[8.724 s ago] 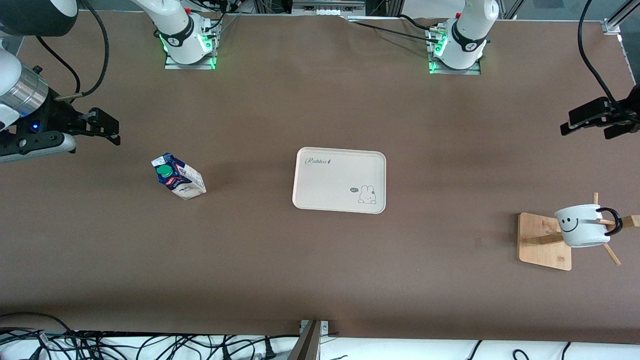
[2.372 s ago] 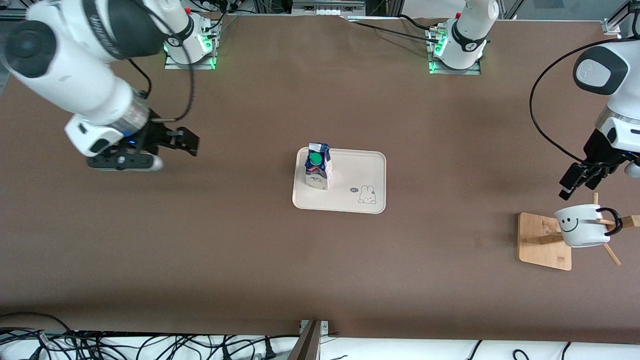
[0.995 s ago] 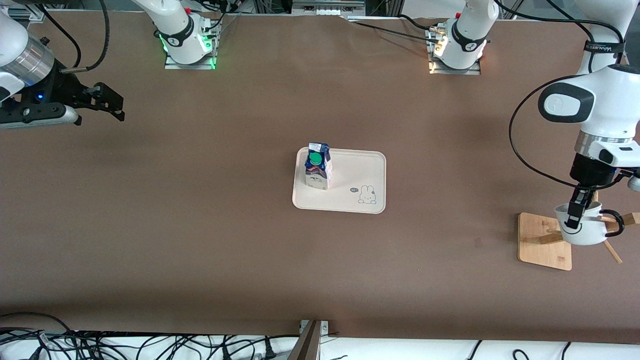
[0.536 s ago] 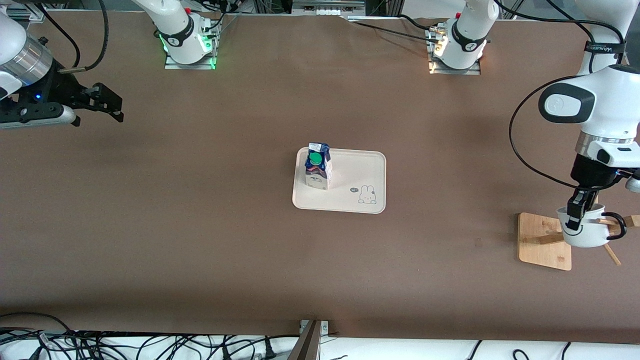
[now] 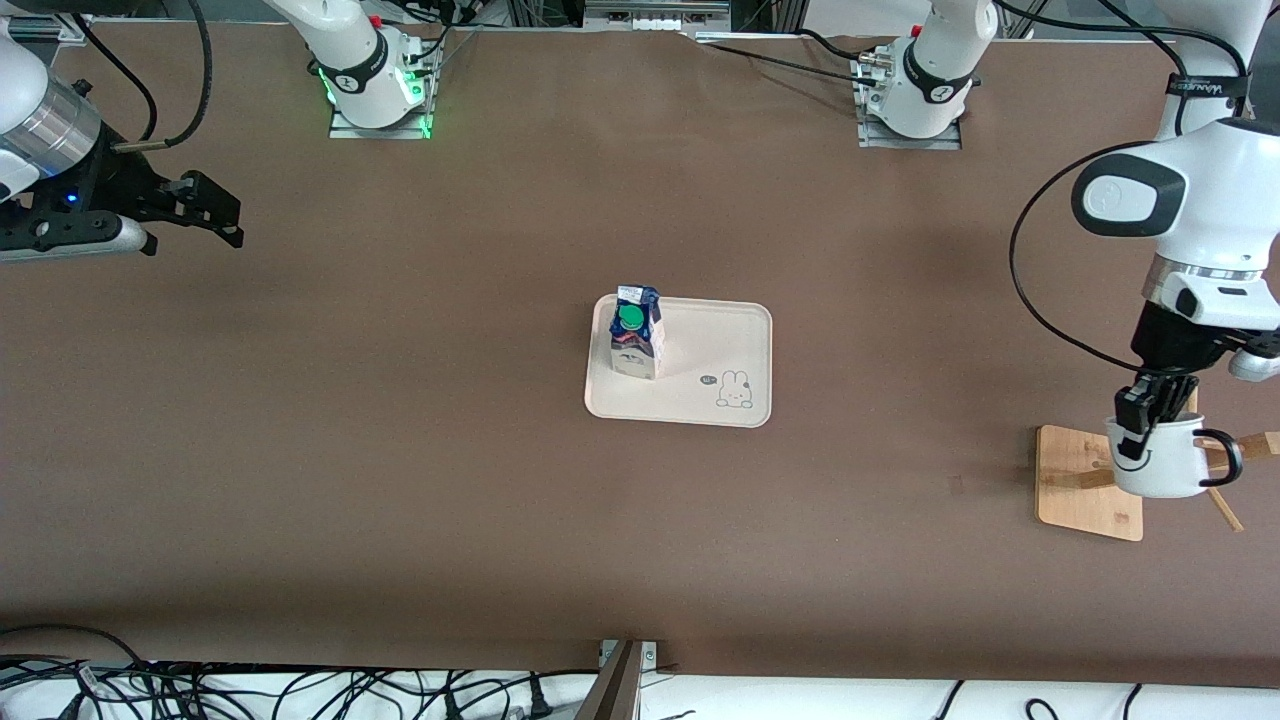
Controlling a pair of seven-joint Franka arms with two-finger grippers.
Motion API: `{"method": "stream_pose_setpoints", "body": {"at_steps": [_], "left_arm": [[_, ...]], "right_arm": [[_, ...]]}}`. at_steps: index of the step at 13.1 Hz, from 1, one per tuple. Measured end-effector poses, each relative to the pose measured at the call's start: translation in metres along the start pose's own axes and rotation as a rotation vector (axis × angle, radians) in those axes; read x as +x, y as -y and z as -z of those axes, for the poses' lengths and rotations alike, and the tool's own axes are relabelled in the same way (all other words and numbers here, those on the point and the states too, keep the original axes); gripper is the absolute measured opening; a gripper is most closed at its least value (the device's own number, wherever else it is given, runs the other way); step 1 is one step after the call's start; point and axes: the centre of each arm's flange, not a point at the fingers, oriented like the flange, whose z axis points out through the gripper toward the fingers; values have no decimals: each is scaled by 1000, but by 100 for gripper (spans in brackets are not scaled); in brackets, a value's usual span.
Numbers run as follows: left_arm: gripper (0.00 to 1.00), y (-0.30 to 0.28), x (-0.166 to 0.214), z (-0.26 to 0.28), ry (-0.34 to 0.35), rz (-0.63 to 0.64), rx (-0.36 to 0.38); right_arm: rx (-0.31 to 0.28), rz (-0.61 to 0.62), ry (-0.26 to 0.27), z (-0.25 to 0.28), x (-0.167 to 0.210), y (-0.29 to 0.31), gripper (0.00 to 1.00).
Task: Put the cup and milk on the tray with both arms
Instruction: 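Grasp the white mug on the stand with the left gripper, then lift the mug off the stand peg with the left gripper, then carry the mug onto the tray beside the carton with the left gripper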
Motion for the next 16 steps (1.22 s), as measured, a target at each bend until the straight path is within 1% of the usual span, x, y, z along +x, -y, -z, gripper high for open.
{"method": "stream_pose_setpoints", "body": {"at_steps": [3,4,6,8,10,12,14,16], "left_arm": [[8,-36,-4,21,43,-49,-45],[8,-46,-9,25,81,-64,-58],[8,-63,-19,31,181,-101,-76],[8,-80,-27,33,283,-188,-76],[8,-108,-33,29,415,-287,-85],[8,-139,-29,23,567,-382,-94],[8,-175,-34,10,698,-439,-108],[8,-217,-55,-3,768,-492,-119]], "right_arm": [[0,0,-1,1,0,0,100],[0,0,-1,1,0,0,100],[0,0,-1,0,0,0,100],[0,0,0,-1,1,0,100],[0,-1,1,-1,1,0,100],[0,-1,0,-1,1,0,100],[0,-1,0,-1,2,-1,100],[0,-1,0,-1,2,-1,100]]}}
